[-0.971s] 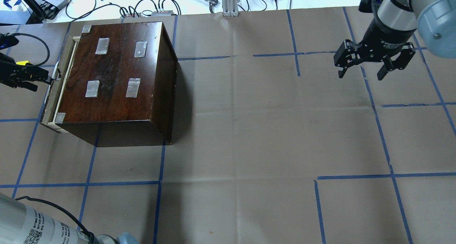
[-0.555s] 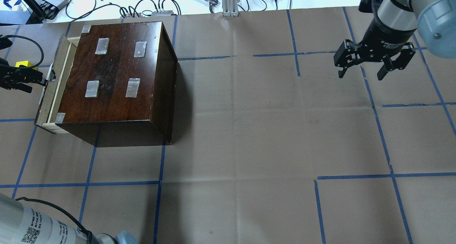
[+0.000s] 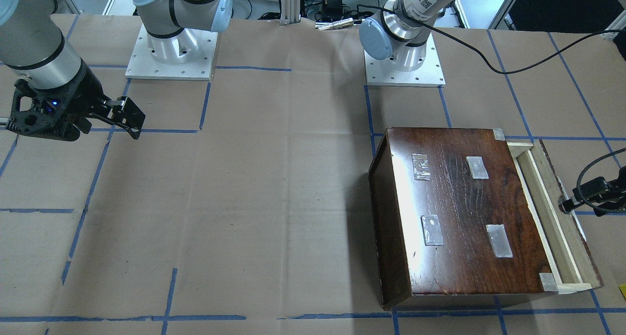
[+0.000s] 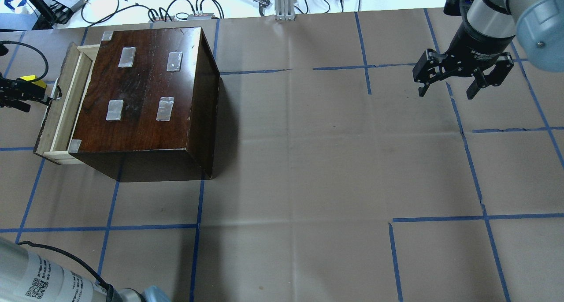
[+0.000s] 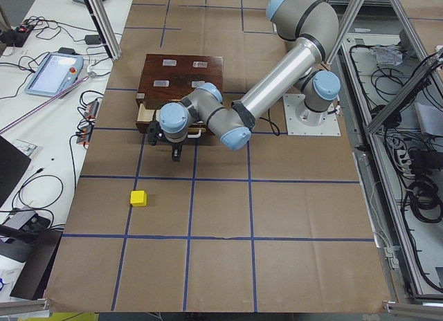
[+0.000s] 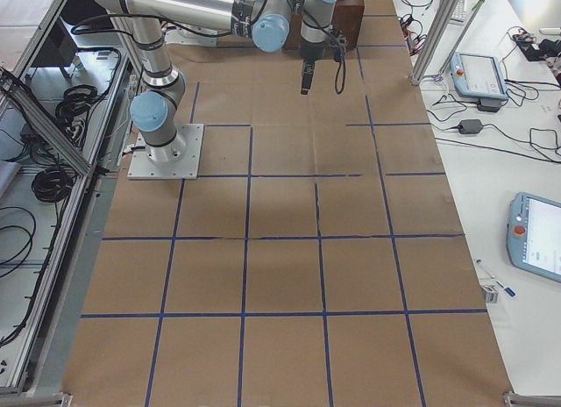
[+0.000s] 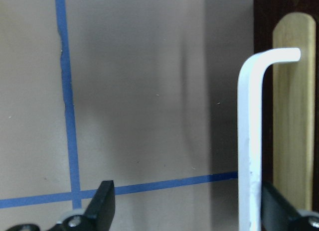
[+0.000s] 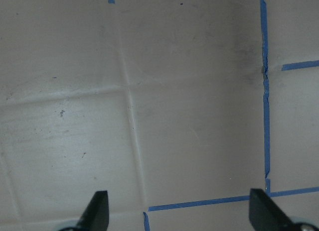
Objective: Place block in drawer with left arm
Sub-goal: 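Pull the drawer open outward with the left gripper, then release the handle and move the left gripper over the yellow cube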
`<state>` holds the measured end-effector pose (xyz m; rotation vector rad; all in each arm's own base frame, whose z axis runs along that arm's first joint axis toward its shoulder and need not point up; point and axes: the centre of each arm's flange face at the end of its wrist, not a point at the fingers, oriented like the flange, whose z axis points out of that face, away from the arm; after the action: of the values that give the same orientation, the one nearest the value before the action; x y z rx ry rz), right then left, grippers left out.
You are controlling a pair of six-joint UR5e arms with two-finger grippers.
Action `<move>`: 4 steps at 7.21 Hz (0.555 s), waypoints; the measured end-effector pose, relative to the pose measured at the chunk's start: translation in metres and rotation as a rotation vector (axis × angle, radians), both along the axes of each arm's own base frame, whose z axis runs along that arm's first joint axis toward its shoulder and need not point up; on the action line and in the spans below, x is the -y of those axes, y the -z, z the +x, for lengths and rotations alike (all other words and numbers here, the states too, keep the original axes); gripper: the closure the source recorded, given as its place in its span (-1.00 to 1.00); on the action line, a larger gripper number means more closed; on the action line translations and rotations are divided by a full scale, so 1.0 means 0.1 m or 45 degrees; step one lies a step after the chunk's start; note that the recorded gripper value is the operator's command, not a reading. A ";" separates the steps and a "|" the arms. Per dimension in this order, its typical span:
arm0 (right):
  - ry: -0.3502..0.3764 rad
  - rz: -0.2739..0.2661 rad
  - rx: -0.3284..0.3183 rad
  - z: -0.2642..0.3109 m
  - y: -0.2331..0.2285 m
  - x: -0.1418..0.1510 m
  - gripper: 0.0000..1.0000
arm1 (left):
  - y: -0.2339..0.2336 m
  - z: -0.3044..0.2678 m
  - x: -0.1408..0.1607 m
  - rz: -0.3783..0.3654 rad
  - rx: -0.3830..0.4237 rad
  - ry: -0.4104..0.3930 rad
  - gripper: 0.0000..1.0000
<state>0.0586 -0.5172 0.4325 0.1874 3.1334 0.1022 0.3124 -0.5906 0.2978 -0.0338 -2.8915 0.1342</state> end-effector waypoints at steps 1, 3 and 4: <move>0.000 0.000 0.000 0.00 0.00 0.00 -1.00 | 0.00 0.06 -0.03 0.002 0.003 -0.010 -0.97; 0.000 0.000 0.000 0.00 0.00 0.00 -1.00 | 0.01 0.12 -0.05 0.008 0.011 -0.017 -0.97; 0.000 0.000 0.000 0.00 0.00 0.00 -1.00 | 0.02 0.14 -0.05 0.014 0.026 -0.007 -0.97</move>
<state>0.0586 -0.5171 0.4324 0.1874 3.1334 0.1025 0.3269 -0.5853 0.2956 -0.0252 -2.9124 0.1199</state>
